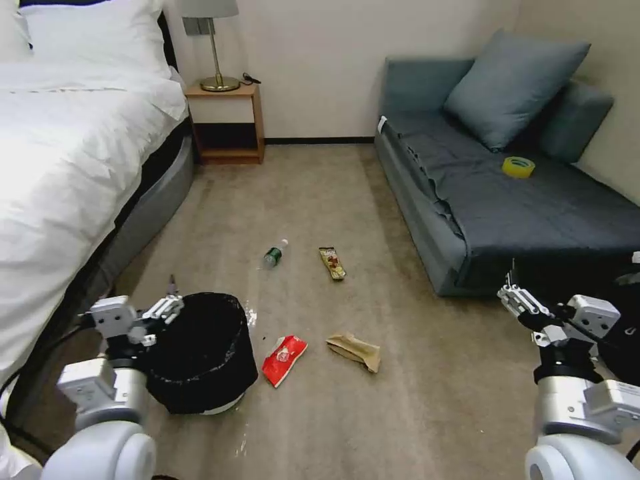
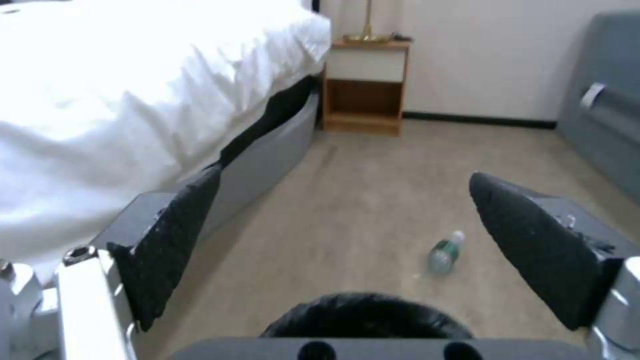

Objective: Pick up the trash bin, then pick up the garbage on the floor and place it into the trash bin.

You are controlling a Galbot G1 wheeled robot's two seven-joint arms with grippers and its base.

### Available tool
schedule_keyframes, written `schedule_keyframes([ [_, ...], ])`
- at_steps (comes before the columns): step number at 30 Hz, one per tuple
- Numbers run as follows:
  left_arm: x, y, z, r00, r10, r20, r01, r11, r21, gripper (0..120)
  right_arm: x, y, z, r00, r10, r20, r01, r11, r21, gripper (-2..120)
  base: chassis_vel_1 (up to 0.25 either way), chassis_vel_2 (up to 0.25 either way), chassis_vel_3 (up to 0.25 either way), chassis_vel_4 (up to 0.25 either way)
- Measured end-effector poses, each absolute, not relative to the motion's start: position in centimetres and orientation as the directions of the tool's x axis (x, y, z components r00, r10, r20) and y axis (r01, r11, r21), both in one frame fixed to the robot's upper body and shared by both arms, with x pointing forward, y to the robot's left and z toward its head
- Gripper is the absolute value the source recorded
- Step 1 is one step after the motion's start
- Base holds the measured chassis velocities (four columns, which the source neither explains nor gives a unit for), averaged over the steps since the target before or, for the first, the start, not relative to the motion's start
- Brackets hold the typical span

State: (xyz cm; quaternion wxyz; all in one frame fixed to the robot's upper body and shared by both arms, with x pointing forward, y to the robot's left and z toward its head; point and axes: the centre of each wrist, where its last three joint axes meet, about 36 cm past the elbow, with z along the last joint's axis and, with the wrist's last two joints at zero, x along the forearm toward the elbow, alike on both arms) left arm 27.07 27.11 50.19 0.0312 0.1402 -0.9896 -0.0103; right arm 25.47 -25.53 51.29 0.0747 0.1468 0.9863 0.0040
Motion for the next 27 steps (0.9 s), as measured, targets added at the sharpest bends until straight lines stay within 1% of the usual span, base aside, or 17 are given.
schedule_keyframes([
  [4,27.4,28.4,49.8,-0.944,-0.317,0.086,-0.312,0.948,0.068,100,25.6,-25.6,51.4,-0.947,0.286,-0.146,0.285,0.958,0.028,100,0.0,0.0,0.0,0.0],
  [7,27.5,28.7,49.9,-0.936,-0.334,0.113,-0.328,0.942,0.07,100,25.6,-25.6,51.4,-0.947,0.286,-0.146,0.285,0.958,0.028,100,0.0,0.0,0.0,0.0],
  [10,28.0,29.3,50.4,-0.885,-0.383,0.264,-0.384,0.922,0.052,100,25.6,-25.6,51.4,-0.947,0.284,-0.147,0.283,0.959,0.026,100,0.0,0.0,0.0,0.0],
  [11,28.0,29.3,50.4,-0.885,-0.383,0.264,-0.384,0.922,0.052,100,25.6,-25.6,51.4,-0.947,0.284,-0.147,0.283,0.959,0.026,100,0.0,0.0,0.0,0.0],
  [14,29.1,30.1,50.0,-0.859,-0.394,0.327,-0.401,0.915,0.05,100,25.7,-25.6,51.4,-0.948,0.282,-0.15,0.281,0.959,0.026,100,0.0,0.0,0.0,0.0],
  [16,29.3,30.2,50.0,-0.857,-0.395,0.33,-0.402,0.914,0.051,100,25.7,-25.6,51.4,-0.948,0.281,-0.15,0.281,0.959,0.026,100,0.0,0.0,0.0,0.0],
  [18,30.5,31.2,49.6,-0.829,-0.387,0.402,-0.41,0.912,0.033,100,25.8,-25.6,51.4,-0.948,0.279,-0.152,0.279,0.96,0.027,100,0.0,0.0,0.0,0.0],
  [20,31.1,31.8,49.2,-0.812,-0.385,0.438,-0.415,0.909,0.03,100,25.8,-25.6,51.4,-0.948,0.278,-0.152,0.277,0.96,0.027,100,0.0,0.0,0.0,0.0],
  [21,31.1,31.8,49.2,-0.812,-0.385,0.438,-0.415,0.909,0.03,100,25.8,-25.6,51.4,-0.948,0.278,-0.152,0.277,0.96,0.027,100,0.0,0.0,0.0,0.0],
  [27,32.5,33.2,46.5,-0.762,-0.404,0.507,-0.439,0.897,0.054,100,25.7,-25.7,51.5,-0.948,0.277,-0.155,0.277,0.961,0.023,100,0.0,0.0,0.0,0.0],
])
